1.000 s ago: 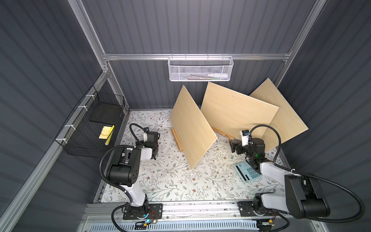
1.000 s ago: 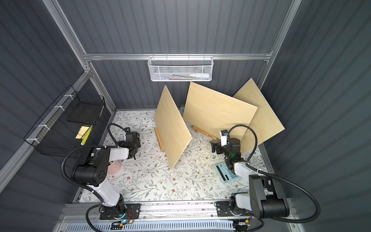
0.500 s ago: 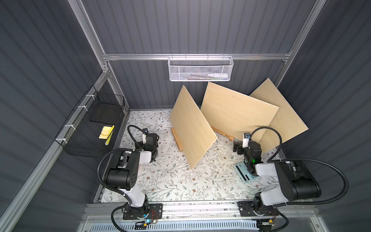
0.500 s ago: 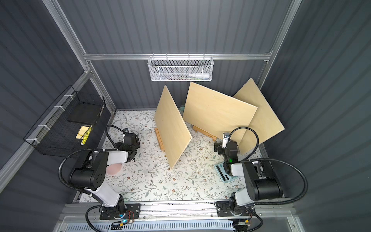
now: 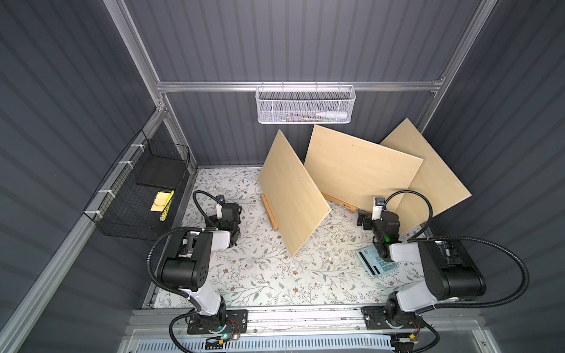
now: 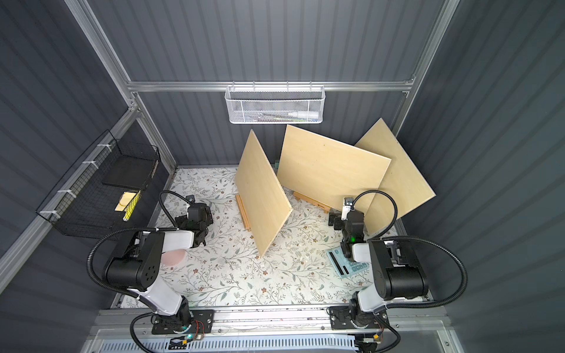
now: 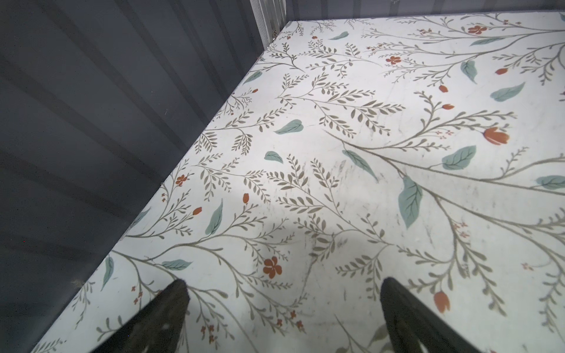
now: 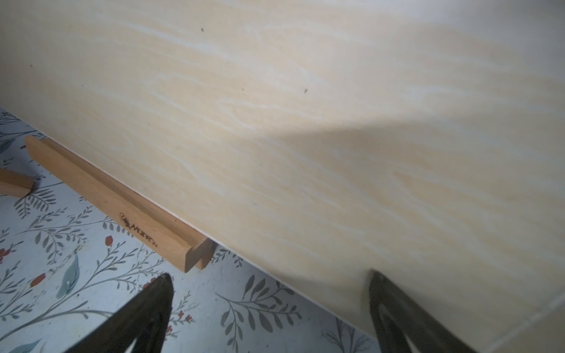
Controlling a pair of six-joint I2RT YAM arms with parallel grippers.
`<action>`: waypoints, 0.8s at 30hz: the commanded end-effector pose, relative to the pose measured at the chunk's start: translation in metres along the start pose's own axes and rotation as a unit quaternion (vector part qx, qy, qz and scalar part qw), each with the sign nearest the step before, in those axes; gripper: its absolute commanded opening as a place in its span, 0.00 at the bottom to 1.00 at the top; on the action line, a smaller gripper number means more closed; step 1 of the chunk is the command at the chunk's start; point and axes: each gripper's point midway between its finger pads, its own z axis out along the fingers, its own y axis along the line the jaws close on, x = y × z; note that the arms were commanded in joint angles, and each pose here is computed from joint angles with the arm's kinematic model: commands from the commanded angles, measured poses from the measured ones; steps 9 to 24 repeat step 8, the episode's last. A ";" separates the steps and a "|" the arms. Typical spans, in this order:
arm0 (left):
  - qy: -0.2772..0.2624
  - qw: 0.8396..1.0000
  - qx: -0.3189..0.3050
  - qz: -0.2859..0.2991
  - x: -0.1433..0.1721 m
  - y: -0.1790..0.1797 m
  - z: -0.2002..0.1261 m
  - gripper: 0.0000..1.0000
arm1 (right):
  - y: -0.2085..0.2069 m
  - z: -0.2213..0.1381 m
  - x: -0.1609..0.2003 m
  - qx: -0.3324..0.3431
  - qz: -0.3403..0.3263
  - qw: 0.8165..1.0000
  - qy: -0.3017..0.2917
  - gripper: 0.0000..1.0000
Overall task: Assemble the easel
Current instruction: Reset both arms
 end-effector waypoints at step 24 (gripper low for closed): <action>-0.009 1.000 -0.009 -0.013 -0.009 0.003 0.001 1.00 | -0.004 0.006 -0.003 -0.013 0.018 1.000 0.011 0.99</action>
